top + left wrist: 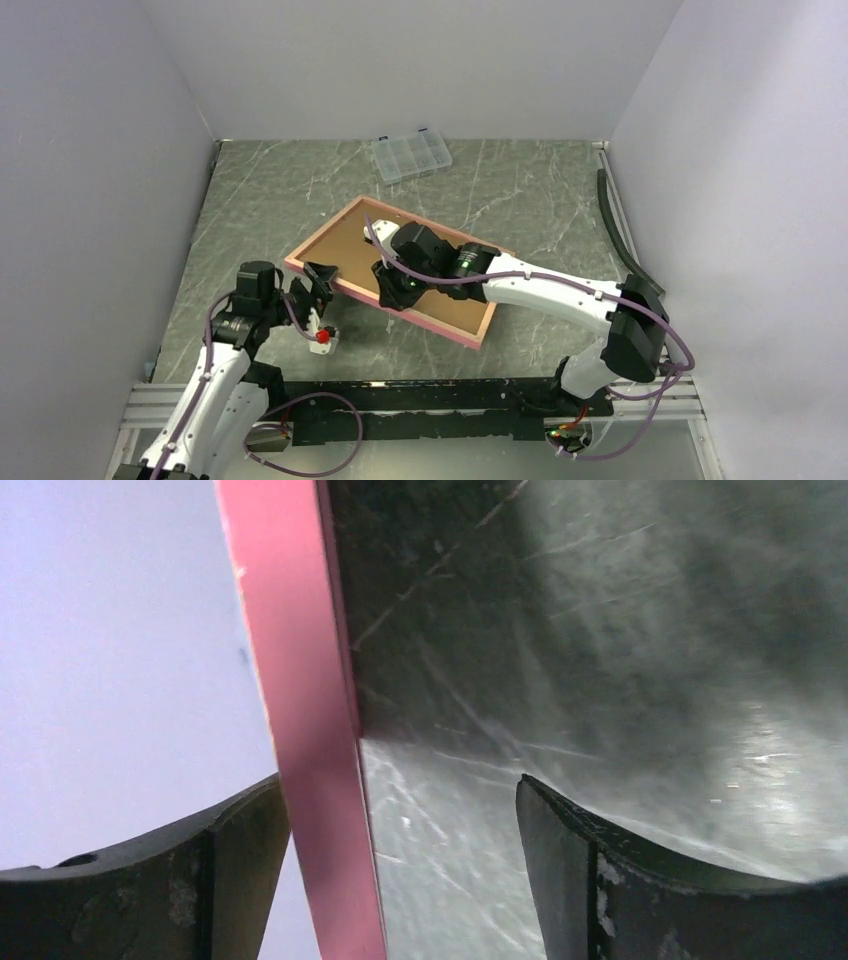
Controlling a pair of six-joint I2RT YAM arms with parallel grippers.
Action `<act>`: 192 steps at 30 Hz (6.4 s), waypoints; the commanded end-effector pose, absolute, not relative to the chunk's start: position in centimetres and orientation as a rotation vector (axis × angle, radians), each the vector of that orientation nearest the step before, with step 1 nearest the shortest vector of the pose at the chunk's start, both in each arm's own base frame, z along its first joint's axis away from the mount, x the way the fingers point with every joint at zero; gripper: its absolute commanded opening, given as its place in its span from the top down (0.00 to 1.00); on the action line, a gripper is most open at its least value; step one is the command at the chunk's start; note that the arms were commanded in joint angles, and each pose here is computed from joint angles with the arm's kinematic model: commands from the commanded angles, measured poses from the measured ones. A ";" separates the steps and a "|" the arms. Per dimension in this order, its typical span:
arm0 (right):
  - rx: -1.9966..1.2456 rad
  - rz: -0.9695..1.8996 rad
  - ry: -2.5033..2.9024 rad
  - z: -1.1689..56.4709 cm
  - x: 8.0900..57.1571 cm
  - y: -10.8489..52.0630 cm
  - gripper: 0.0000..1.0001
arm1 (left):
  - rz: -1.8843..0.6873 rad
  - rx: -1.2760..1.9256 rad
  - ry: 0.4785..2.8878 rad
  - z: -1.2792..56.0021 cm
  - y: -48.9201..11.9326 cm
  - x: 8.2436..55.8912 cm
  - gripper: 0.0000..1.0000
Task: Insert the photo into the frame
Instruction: Turn over the photo frame at the center of the board, then reset both arms
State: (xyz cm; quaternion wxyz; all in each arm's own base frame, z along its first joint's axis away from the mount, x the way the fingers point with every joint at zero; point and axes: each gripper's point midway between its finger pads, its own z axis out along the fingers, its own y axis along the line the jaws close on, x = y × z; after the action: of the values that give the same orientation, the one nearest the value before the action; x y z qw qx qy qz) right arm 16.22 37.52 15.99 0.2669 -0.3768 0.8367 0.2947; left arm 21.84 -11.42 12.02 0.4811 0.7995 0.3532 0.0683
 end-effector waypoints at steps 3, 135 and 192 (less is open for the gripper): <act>-0.997 0.946 2.126 22.2 16.6 39.7 1.00 | 0.335 1.957 0.569 15.3 -13.7 24.9 0.21; 0.214 0.839 2.683 2.7 23.9 17.7 1.00 | -0.534 0.787 2.120 20.3 -5.6 32.3 0.06; 0.663 -0.436 1.660 11.9 33.9 -7.4 0.00 | -0.324 0.140 2.035 6.3 2.2 40.2 0.05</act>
State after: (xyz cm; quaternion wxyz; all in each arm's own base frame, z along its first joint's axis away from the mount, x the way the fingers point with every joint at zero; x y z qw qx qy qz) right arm 32.77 -5.65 8.67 0.5282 0.2510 0.7883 -0.1915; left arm 36.94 0.87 3.96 0.4103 0.0703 0.8931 -0.1704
